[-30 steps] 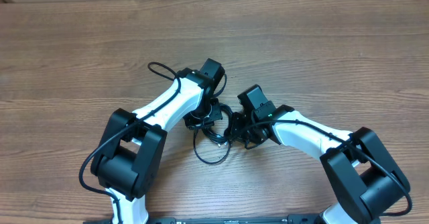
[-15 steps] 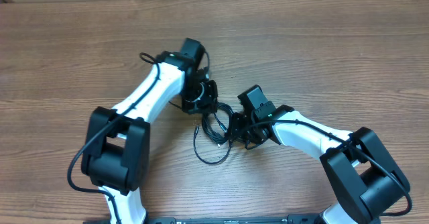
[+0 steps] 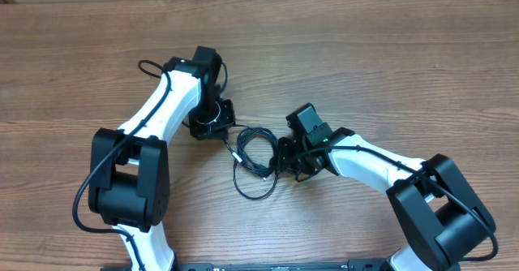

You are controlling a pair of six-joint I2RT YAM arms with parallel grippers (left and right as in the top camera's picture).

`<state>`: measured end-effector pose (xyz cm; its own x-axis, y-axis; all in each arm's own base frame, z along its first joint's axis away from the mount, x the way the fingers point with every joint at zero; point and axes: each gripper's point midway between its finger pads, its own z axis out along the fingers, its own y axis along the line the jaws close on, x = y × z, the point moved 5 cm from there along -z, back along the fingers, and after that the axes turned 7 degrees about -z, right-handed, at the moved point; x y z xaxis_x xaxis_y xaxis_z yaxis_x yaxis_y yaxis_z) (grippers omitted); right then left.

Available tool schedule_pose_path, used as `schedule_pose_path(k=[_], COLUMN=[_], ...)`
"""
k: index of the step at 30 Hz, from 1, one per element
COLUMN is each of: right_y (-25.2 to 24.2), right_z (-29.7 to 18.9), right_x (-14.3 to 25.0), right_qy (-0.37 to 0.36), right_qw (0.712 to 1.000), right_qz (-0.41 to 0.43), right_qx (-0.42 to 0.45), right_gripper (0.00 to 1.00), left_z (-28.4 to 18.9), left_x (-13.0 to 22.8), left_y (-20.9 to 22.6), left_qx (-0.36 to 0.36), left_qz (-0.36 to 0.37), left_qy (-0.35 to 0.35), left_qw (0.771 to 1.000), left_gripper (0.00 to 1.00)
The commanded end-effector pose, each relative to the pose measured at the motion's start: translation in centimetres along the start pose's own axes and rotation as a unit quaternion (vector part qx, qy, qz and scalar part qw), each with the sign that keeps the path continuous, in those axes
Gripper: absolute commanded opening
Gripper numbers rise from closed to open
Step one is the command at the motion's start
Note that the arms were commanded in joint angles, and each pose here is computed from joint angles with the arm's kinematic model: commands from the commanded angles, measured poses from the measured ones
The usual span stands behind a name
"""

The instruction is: Untangle cables

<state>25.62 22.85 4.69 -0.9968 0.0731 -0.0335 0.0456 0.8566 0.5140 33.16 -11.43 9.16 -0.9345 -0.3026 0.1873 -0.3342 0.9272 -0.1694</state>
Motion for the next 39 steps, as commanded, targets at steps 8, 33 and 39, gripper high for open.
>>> schedule_pose_path(k=[8, 33, 39], right_y=[-0.5, -0.5, -0.5], right_z=[0.3, 0.3, 0.3], right_x=[0.1, 0.1, 0.1], right_qy=[0.001, 0.001, 0.001], right_qw=[1.0, 1.0, 1.0], right_qz=[0.002, 0.002, 0.002], right_qx=[0.008, 0.008, 0.008], right_gripper=[0.04, 0.05, 0.05], left_z=[2.2, 3.8, 4.3], left_x=[1.5, 5.9, 6.1], left_y=[0.7, -5.0, -4.6], left_qx=[-0.084, -0.075, -0.08], left_qz=[-0.007, 0.034, 0.029], left_qy=[-0.017, -0.02, -0.016], left_qw=[0.996, 0.996, 0.996], left_gripper=[0.31, 0.26, 0.26])
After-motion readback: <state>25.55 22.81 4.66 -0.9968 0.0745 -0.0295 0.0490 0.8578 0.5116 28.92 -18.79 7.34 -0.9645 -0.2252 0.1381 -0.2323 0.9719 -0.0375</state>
